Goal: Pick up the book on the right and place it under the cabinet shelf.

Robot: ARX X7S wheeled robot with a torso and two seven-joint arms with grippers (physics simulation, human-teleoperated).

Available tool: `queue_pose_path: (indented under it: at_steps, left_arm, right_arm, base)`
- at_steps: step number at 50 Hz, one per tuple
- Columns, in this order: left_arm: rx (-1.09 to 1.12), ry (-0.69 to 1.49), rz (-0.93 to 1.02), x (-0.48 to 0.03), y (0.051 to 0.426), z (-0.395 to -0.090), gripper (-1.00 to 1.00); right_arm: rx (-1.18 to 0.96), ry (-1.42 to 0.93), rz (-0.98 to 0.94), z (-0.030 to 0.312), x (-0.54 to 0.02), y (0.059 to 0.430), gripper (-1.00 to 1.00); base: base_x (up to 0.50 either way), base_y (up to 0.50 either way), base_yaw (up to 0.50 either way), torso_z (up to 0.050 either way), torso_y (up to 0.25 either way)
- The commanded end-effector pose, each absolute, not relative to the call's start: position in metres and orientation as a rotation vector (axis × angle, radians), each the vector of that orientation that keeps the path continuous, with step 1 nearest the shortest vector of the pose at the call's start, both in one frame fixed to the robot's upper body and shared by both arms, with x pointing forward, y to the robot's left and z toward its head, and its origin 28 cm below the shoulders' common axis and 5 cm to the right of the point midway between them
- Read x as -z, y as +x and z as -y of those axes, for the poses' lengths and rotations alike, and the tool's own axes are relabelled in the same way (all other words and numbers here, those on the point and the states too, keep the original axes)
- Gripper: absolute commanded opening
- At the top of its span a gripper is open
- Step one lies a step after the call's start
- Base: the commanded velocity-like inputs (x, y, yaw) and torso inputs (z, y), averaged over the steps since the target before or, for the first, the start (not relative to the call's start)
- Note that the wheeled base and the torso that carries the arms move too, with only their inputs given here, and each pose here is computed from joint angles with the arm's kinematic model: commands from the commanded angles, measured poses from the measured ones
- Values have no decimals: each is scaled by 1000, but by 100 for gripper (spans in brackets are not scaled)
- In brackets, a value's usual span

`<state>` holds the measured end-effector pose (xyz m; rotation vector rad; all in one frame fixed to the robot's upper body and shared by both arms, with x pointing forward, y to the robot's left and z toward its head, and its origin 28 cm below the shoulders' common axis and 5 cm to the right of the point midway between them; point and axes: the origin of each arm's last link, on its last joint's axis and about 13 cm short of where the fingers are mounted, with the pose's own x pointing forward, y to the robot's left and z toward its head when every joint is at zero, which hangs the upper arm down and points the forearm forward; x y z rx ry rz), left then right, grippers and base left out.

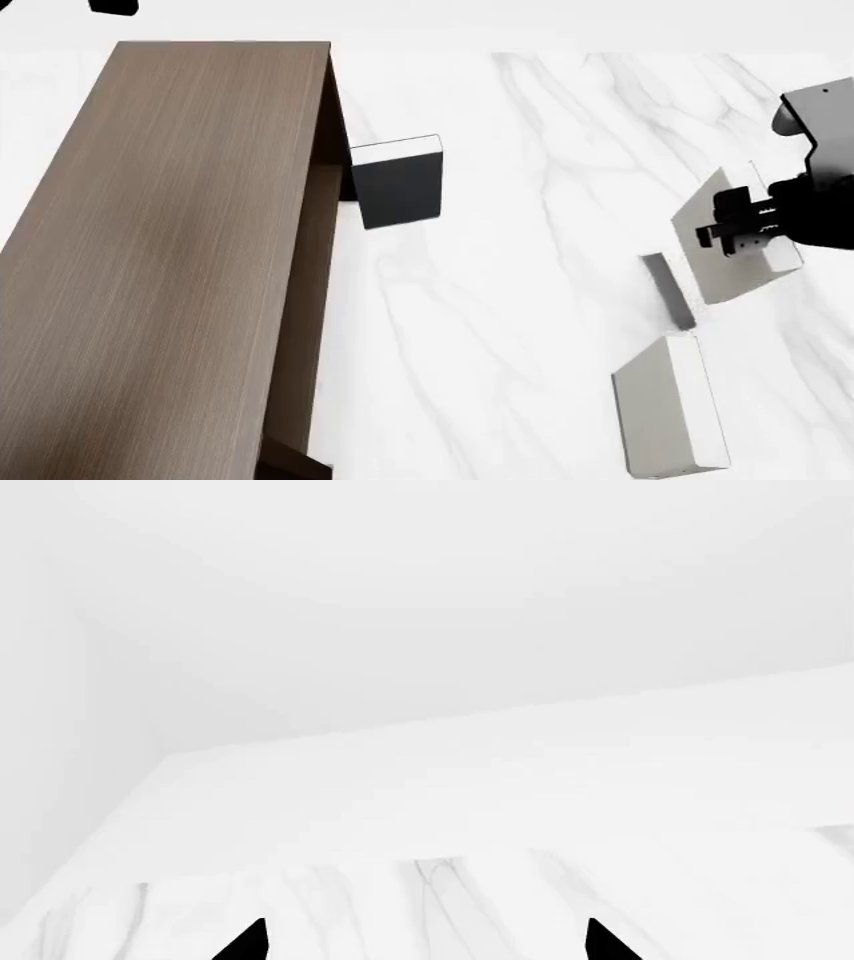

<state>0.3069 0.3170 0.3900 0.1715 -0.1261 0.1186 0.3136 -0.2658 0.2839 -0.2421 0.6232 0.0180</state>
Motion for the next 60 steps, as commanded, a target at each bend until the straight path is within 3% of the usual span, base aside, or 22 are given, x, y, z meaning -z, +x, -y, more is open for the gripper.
queue_pose_path:
  at_steps: [1,20,60]
  left_arm:
    - [-116,173,131,-393,307,-316,100]
    - [-122,171,131,-390,305,-318,100]
    - [-124,167,137,-391,302,-319,100]
  right_arm:
    - [-64,-215,-523,252,-308,314,-100]
    - [-217,-202,-457,211,-331,312,-100]
    - [-569,-48,-533,140,-319,269,-100]
  base:
    - [0,0,0,0,0]
    - [0,0,0,0,1]
    - [0,0,0,0,1]
